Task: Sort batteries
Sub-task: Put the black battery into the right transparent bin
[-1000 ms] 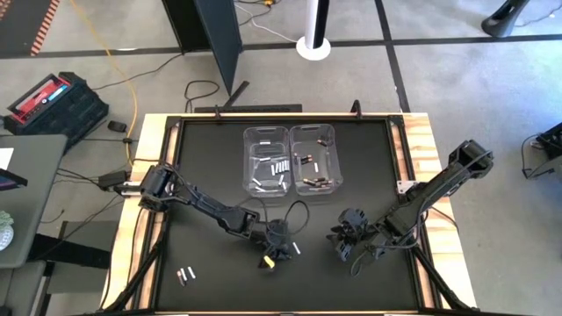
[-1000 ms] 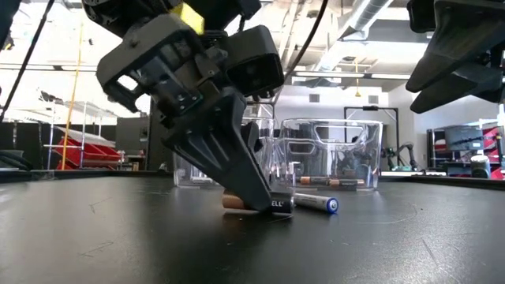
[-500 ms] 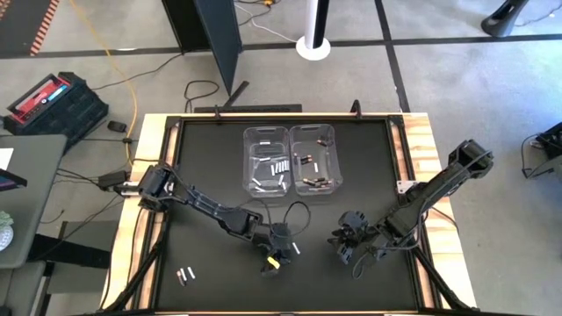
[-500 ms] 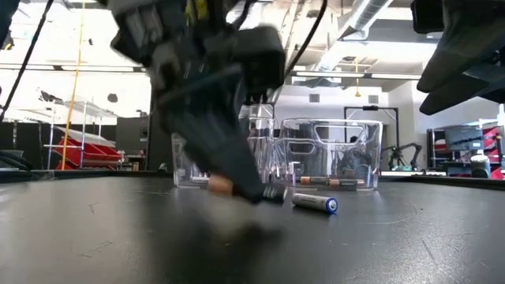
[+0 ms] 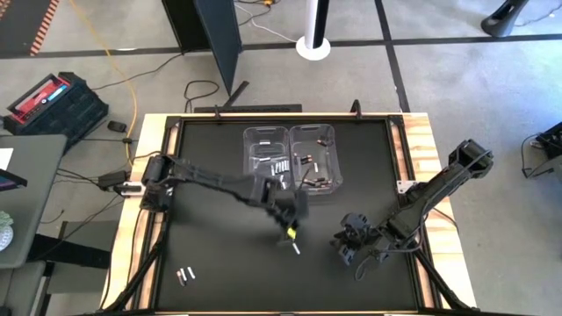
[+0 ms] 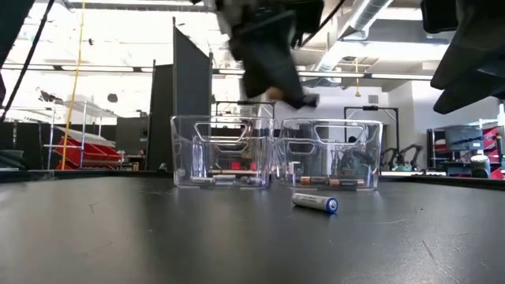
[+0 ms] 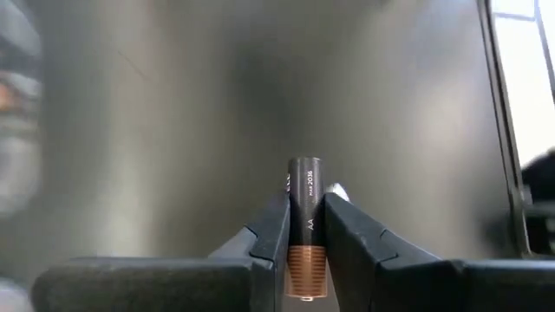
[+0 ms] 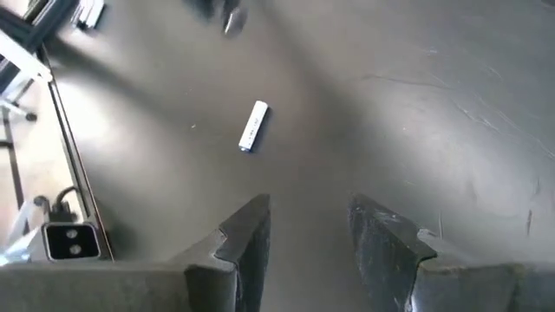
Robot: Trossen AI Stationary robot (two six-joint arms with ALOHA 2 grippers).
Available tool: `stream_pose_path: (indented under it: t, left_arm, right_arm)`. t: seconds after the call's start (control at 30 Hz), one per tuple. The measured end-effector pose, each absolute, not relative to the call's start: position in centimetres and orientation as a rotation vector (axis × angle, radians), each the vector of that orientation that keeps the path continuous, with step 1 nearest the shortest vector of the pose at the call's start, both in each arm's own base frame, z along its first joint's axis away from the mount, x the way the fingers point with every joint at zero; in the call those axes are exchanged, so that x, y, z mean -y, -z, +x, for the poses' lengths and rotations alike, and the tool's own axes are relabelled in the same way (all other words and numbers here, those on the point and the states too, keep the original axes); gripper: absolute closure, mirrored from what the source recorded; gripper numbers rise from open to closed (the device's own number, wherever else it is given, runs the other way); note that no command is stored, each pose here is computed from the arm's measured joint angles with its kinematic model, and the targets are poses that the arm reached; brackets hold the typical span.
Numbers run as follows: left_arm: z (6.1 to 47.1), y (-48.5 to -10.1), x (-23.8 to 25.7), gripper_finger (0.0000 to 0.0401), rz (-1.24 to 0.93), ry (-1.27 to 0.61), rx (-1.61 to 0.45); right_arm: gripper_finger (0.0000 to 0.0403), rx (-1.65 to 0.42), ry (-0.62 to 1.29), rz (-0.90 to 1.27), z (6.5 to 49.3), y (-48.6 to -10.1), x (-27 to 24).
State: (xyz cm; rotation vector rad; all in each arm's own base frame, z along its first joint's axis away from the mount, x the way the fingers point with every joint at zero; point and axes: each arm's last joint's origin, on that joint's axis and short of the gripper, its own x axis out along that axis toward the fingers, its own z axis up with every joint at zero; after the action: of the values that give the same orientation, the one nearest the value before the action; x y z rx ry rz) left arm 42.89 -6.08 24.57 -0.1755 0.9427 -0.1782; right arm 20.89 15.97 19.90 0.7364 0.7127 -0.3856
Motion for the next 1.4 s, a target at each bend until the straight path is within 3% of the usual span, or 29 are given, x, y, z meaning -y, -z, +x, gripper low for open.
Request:
stream_pose_path:
  t: [0.2, 0.37, 0.6, 0.93, 1.17, 1.4]
  left_arm:
    - [44.3, -28.5, -1.2, 0.0344, -0.133, 0.084, -0.796]
    - [44.2, -29.5, -7.0, 0.0344, -0.146, 0.083, -0.726]
    - [45.7, -25.9, -12.6, 0.0344, -0.152, 0.059, -0.722]
    - [50.4, -19.9, -17.0, 0.0344, -0.164, 0.016, -0.846]
    - [51.6, -15.8, -18.0, 0.0344, -0.112, -0.049, -0.982]
    - [51.7, -15.3, -18.0, 0.0336, -0.133, -0.062, -0.976]
  right_arm:
    - [0.023, -0.734, 0.504, 0.816, 20.4, -19.4, -15.3]
    - [0.023, -0.739, 0.623, 0.883, 20.1, -19.1, -14.6]
    - [0.023, -0.703, 0.738, 0.967, 20.4, -18.3, -13.1]
    - [0.023, -0.646, 0.82, 1.032, 21.6, -18.2, -11.1]
    - [0.023, -0.619, 0.84, 1.067, 22.0, -18.3, -10.5]
    - [0.023, -0.619, 0.838, 1.069, 22.0, -18.3, -10.6]
